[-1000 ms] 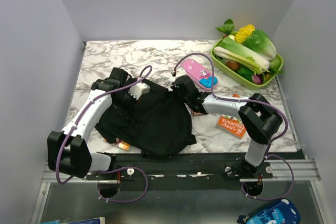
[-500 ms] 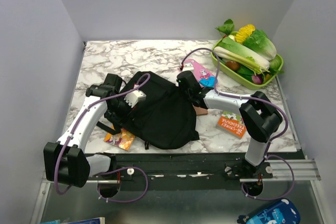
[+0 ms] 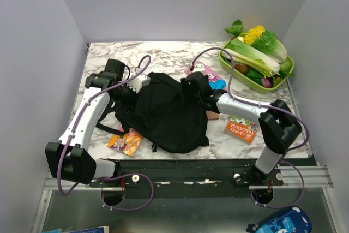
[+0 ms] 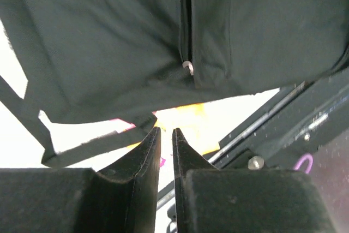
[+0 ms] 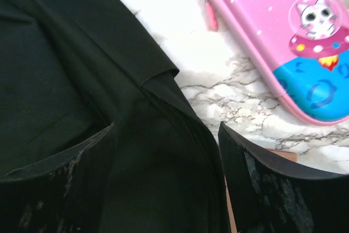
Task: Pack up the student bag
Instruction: Unzip the student bag at the center of the board, then pick up the personal item from the center of the board.
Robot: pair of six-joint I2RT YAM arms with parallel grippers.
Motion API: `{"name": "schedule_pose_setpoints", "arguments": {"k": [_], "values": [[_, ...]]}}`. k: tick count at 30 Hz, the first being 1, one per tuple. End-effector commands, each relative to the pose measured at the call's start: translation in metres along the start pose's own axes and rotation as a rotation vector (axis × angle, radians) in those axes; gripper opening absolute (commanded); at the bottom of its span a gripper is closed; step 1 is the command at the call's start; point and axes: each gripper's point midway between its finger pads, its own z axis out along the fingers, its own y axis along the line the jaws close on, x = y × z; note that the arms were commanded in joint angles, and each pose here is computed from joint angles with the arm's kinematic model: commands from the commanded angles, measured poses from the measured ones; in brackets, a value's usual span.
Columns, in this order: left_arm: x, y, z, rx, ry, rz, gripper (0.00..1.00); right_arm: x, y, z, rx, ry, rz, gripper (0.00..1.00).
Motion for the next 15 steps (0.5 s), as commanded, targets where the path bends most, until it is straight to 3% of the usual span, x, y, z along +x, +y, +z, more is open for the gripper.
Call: {"name": "schedule_pose_setpoints", "arguments": {"k": [1, 6, 8, 15], "values": [[-0.048, 0.015, -0.001, -0.025, -0.130, -0.065, 0.23, -0.021, -0.003, -0.022, -0.003, -0.044, 0.030, 0.84], [-0.078, 0.044, 0.038, -0.103, -0.173, -0.106, 0.22, -0.028, 0.007, -0.036, -0.060, -0.041, 0.047, 0.84], [-0.077, 0.044, 0.063, -0.116, -0.138, -0.103, 0.21, -0.029, 0.004, -0.045, -0.056, -0.038, 0.064, 0.84], [-0.074, 0.032, 0.098, -0.084, -0.069, -0.065, 0.19, 0.009, -0.062, -0.064, 0.155, 0.030, 0.080, 0.87]]}}
